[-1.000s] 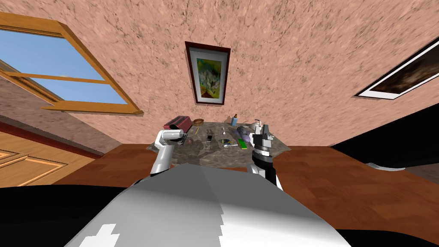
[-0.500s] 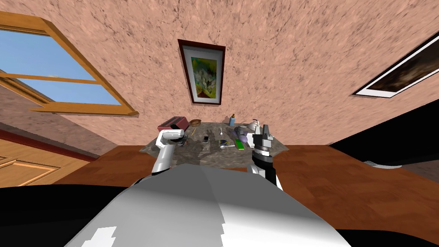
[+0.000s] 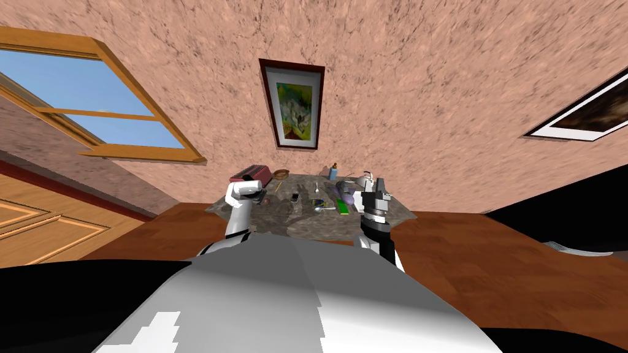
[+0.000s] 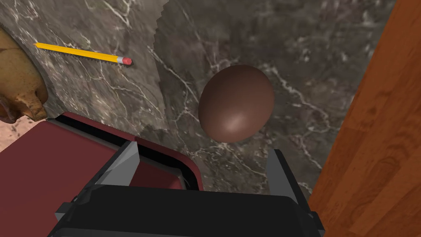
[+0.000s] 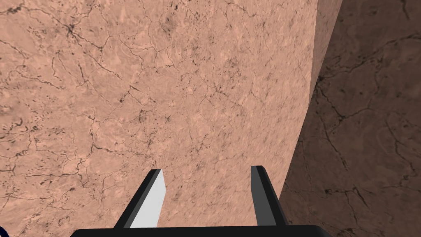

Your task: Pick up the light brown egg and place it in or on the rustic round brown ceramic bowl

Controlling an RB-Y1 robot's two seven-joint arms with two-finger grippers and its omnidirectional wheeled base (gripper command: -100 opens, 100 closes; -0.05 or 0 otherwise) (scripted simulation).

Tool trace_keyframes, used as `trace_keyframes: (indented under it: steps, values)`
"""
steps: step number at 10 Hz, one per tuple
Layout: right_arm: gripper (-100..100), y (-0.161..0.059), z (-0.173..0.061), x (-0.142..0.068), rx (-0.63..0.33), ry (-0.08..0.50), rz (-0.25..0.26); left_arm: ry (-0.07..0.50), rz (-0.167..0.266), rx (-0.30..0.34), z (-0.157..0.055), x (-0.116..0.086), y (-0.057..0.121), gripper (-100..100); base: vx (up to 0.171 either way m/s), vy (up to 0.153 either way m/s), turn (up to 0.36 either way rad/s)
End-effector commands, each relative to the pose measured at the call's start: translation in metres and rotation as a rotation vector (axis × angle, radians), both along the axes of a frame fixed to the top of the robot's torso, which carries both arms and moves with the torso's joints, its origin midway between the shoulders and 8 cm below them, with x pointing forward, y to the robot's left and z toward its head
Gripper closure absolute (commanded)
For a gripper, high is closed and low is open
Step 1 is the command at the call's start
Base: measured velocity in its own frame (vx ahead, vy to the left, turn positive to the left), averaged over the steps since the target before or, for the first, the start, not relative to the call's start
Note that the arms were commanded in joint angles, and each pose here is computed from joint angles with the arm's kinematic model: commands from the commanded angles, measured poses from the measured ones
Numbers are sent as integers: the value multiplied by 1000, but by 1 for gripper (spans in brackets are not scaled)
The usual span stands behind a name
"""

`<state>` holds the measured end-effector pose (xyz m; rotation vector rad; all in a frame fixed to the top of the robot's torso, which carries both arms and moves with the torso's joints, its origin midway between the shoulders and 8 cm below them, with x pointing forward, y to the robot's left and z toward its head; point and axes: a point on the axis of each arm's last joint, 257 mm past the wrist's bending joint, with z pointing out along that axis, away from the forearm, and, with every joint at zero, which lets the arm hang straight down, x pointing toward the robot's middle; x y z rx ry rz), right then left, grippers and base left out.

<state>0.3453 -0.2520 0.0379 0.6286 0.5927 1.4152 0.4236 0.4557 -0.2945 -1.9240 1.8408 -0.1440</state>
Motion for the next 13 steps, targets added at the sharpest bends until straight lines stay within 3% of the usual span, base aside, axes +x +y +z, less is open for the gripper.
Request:
trace_keyframes:
  steps: [1, 3, 4, 5, 6, 9, 11, 13]
  values:
    - [0, 0, 0, 0, 0, 0, 0, -21, 5, 30, 7, 12, 15, -100, -15, -39, 120]
    - [0, 0, 0, 0, 0, 0, 0, 5, 5, 4, -3, 12, 15, -100, -11, -36, 40]
    - [0, 0, 0, 0, 0, 0, 0, -24, 4, 38, 8, 26, 27, -100, -11, -38, 130]
    - [0, 0, 0, 0, 0, 0, 0, -20, 2, 23, 6, 28, 27, -100, -12, -49, 78]
    - [0, 0, 0, 0, 0, 0, 0, 6, 1, 9, -5, 24, 25, -100, -8, -24, -8]
    - [0, 0, 0, 0, 0, 0, 0, -16, -15, 45, 2, 48, 39, -100, -21, -49, 107]
    - [0, 0, 0, 0, 0, 0, 0, 11, -33, 6, -11, 50, 32, -100, -12, -41, 43]
    - [0, 0, 0, 0, 0, 0, 0, -1, -52, 31, -6, 60, 37, -100, -6, -16, 61]
